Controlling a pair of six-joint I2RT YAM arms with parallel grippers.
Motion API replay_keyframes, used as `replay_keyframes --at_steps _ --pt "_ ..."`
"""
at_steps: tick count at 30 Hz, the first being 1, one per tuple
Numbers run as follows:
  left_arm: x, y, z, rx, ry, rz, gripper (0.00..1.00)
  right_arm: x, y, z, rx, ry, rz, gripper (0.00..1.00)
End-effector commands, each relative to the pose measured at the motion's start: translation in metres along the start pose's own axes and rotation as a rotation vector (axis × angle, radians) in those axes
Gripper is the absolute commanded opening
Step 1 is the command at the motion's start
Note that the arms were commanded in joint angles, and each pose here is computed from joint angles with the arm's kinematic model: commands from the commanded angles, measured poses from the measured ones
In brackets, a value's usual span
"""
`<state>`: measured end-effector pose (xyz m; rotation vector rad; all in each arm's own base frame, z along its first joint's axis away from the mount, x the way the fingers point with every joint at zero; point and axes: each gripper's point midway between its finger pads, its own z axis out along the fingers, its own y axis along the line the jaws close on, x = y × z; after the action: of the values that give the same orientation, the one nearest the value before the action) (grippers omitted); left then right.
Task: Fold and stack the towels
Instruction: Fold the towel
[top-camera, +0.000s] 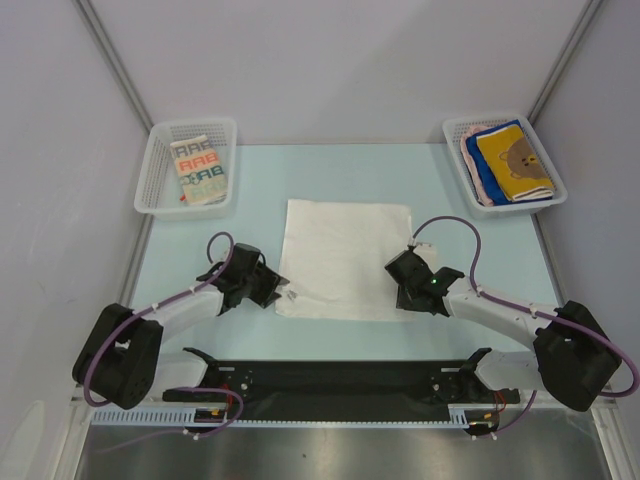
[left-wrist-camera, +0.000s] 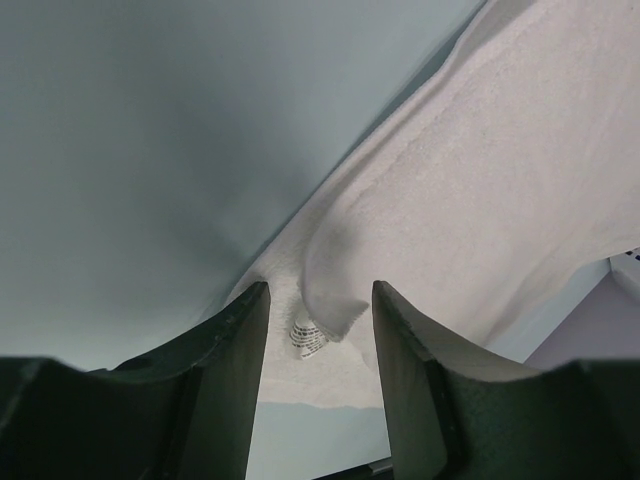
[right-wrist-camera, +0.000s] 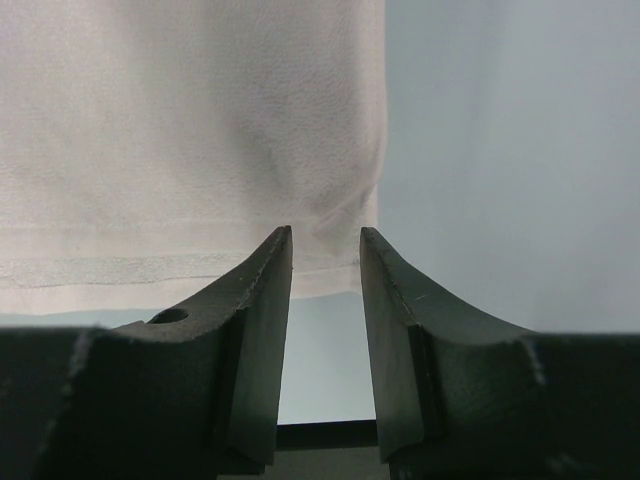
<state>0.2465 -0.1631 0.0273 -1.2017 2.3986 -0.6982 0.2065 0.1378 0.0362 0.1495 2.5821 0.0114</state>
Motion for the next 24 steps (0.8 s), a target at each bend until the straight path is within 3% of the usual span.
replay_keyframes --at_steps 1,6,24 --pt "-0.002 -0.012 0.001 0.019 -0.013 -0.028 0.51 -0.010 0.003 -0.002 -0.001 -0.045 0.020 0.38" --pt "-0.002 -0.008 0.004 -0.007 -0.008 -0.029 0.48 -0.009 0.003 -0.002 -0.004 -0.043 0.020 0.38" --pt "0.001 0.010 -0.003 -0.021 -0.008 0.064 0.20 -0.011 -0.003 -0.003 0.005 -0.049 0.029 0.40"
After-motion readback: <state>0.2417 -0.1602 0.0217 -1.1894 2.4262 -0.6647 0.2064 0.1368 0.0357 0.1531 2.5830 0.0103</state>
